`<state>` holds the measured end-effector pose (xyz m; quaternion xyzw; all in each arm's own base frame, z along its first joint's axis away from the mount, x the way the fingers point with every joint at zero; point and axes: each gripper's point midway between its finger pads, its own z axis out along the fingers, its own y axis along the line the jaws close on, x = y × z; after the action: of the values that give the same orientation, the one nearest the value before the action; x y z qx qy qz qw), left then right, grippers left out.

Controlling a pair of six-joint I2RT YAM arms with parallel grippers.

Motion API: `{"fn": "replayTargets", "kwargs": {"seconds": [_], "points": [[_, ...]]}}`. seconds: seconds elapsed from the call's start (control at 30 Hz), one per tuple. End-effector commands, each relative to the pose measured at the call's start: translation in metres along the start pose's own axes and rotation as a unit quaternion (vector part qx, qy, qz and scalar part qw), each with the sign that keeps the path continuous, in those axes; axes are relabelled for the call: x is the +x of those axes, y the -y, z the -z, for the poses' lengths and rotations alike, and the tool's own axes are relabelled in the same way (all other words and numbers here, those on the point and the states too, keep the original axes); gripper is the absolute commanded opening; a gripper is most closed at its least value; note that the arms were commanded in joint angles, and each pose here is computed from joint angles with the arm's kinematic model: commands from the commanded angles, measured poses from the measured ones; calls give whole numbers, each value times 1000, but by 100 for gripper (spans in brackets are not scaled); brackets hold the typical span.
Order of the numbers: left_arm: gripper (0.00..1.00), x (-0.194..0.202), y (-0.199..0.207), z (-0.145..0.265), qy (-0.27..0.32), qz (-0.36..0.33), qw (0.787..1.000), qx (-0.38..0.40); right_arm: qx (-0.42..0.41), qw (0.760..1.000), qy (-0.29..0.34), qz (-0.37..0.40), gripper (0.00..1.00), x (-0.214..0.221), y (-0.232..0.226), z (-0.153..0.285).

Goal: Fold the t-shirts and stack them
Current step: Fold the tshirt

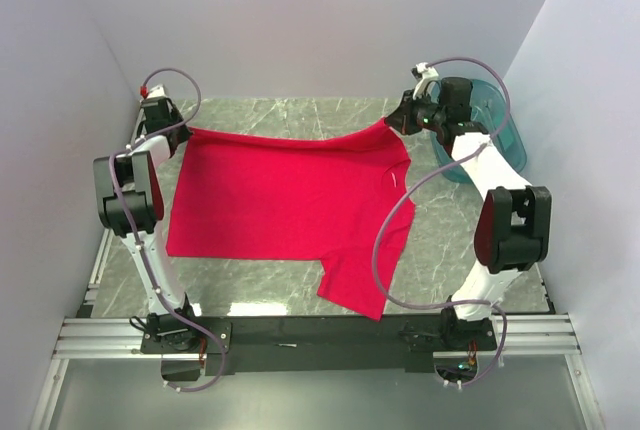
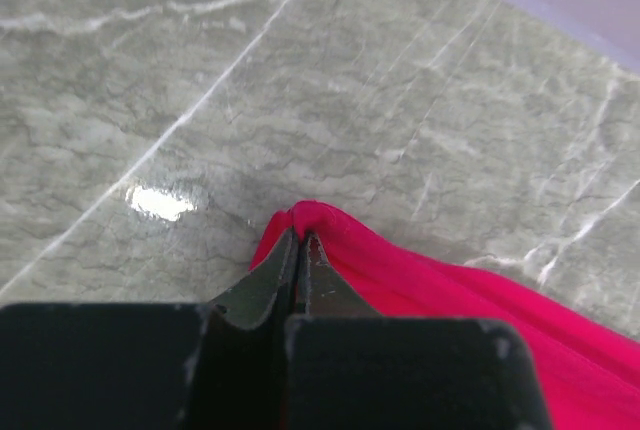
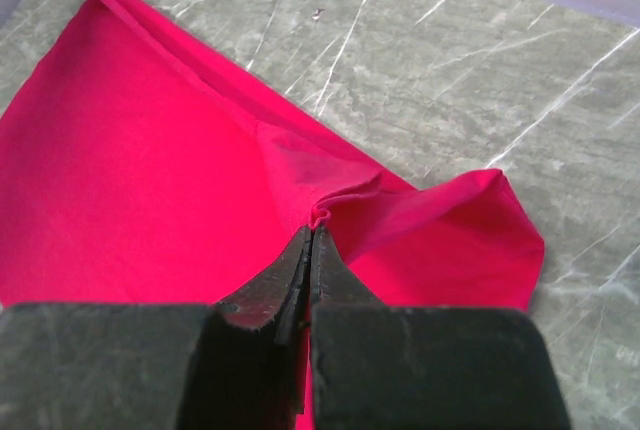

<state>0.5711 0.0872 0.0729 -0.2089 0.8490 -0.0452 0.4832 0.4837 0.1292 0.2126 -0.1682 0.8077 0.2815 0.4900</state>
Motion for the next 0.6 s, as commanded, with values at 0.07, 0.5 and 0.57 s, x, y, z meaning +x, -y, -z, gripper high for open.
{"fn": "replayTargets", "kwargs": {"seconds": [0.07,0.5,0.57], "points": [[0,-34,8,16,45,-16,999,21,-9,998,45,35,0,-28,-14,19],[0,-29,6,24,41,-15,999,25,-5,999,37,35,0,-19,-16,23],[0,-26,6,25,35,-15,999,28,-4,999,35,33,0,-17,-15,23]]}}
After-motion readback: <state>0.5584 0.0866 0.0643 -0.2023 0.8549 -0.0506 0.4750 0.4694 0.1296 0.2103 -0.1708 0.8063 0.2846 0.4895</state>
